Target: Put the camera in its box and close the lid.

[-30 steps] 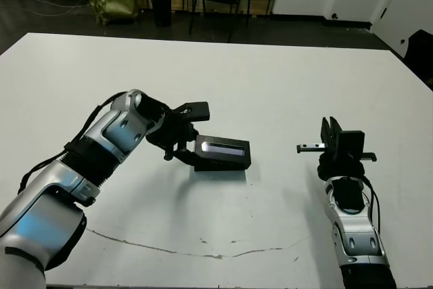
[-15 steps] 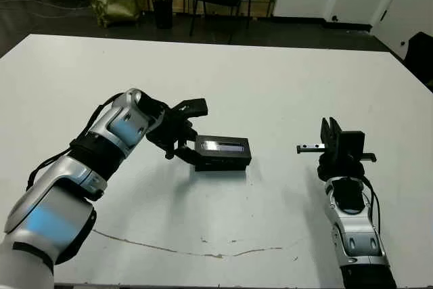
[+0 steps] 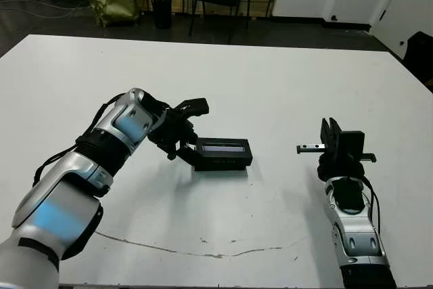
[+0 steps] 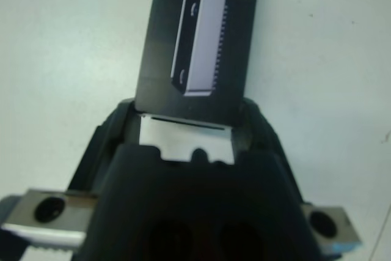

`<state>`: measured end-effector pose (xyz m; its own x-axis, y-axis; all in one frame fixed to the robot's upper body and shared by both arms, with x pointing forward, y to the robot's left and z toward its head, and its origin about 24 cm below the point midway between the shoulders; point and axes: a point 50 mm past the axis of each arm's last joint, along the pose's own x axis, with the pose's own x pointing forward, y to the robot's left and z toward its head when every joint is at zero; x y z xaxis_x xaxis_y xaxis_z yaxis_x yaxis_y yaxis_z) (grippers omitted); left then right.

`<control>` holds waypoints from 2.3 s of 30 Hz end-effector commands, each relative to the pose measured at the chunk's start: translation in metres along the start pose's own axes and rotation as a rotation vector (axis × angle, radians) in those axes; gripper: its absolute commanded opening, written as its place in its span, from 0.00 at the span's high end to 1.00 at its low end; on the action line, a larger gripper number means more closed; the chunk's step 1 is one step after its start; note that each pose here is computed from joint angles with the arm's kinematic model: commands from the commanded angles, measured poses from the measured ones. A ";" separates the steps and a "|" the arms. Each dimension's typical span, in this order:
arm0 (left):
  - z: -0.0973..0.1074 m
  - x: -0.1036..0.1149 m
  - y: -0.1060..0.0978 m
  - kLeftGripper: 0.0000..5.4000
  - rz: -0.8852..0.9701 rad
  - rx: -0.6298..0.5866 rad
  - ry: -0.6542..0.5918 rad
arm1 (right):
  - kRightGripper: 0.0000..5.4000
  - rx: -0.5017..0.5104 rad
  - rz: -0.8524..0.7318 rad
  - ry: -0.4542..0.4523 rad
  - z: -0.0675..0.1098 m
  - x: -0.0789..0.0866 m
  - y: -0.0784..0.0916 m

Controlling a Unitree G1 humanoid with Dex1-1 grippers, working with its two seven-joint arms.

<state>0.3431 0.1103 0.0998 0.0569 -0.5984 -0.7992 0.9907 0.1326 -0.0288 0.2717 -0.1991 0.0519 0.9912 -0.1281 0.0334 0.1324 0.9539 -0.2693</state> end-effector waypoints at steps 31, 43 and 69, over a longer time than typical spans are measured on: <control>-0.031 0.004 -0.007 0.55 -0.003 -0.006 0.097 | 1.00 -0.013 -0.001 0.035 -0.004 -0.004 -0.002; -0.038 0.012 -0.010 0.56 -0.029 -0.017 0.141 | 1.00 -0.010 -0.003 0.032 -0.005 -0.005 -0.002; -0.039 0.016 -0.013 0.00 -0.046 0.100 0.201 | 1.00 -0.011 -0.006 0.056 -0.006 -0.005 -0.003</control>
<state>0.3361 0.1212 0.0887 0.0616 -0.4893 -0.8699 0.9971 -0.0095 0.0759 0.2671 -0.1999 0.0499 0.9909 -0.1342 0.0122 0.1324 0.9533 -0.2714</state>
